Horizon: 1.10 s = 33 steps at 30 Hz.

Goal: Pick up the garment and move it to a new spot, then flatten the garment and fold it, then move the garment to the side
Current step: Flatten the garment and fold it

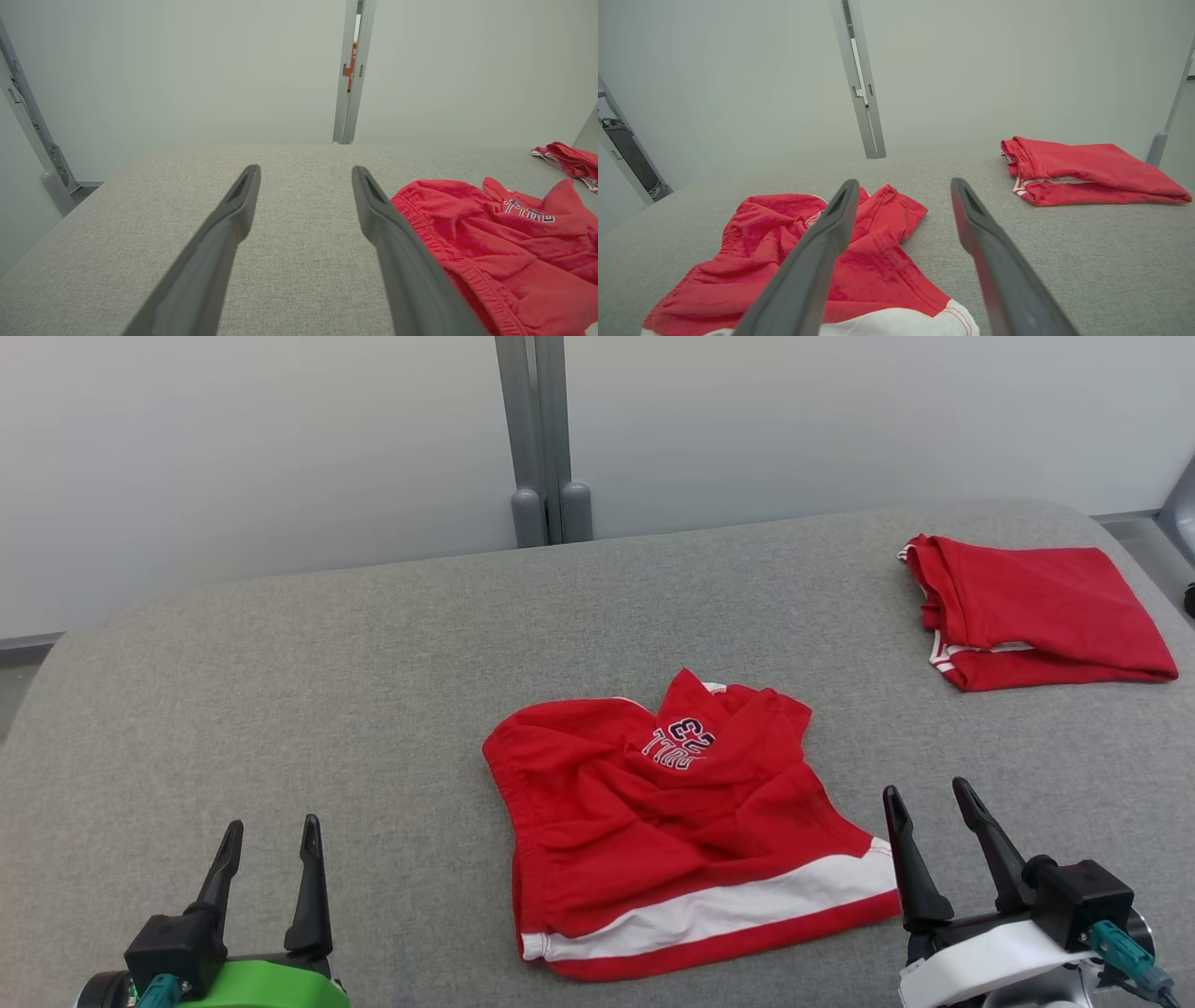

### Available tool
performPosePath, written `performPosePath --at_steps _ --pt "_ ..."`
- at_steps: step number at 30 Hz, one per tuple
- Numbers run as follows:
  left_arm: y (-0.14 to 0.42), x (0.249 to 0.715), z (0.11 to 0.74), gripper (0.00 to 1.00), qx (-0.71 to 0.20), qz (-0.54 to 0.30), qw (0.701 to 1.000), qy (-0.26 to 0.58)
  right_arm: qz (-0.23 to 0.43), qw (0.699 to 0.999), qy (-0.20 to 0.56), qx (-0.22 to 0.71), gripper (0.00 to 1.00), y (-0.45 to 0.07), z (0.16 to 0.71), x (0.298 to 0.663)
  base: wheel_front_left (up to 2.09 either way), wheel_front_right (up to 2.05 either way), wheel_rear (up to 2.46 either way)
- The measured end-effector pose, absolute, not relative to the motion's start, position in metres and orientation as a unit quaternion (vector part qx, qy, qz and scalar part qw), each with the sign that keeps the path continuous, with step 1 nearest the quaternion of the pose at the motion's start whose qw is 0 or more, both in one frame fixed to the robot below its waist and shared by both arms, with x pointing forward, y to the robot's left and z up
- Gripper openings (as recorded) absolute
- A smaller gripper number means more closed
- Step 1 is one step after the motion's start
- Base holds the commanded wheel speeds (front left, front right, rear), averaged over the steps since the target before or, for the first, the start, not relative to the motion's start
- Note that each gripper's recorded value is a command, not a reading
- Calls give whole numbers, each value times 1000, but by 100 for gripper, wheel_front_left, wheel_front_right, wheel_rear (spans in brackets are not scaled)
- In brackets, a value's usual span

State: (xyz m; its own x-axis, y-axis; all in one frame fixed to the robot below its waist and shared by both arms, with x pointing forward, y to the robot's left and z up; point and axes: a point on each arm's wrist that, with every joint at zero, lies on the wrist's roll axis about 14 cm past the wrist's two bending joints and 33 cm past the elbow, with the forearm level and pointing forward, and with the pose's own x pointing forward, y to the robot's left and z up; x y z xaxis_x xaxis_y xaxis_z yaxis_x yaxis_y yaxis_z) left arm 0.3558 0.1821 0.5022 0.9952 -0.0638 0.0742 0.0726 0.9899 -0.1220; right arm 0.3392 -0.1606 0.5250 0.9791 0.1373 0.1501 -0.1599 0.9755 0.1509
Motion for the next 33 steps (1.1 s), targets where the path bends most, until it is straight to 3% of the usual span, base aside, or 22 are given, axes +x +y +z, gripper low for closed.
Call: performPosePath --at_steps 22,33 --pt "180 354 503 100 -62 -37 997 -36 76 991 -68 81 100 -160 524 339 0 0 0" --pt "134 345 477 100 -58 -109 992 9 69 994 -32 74 100 -167 502 346 0 0 0"
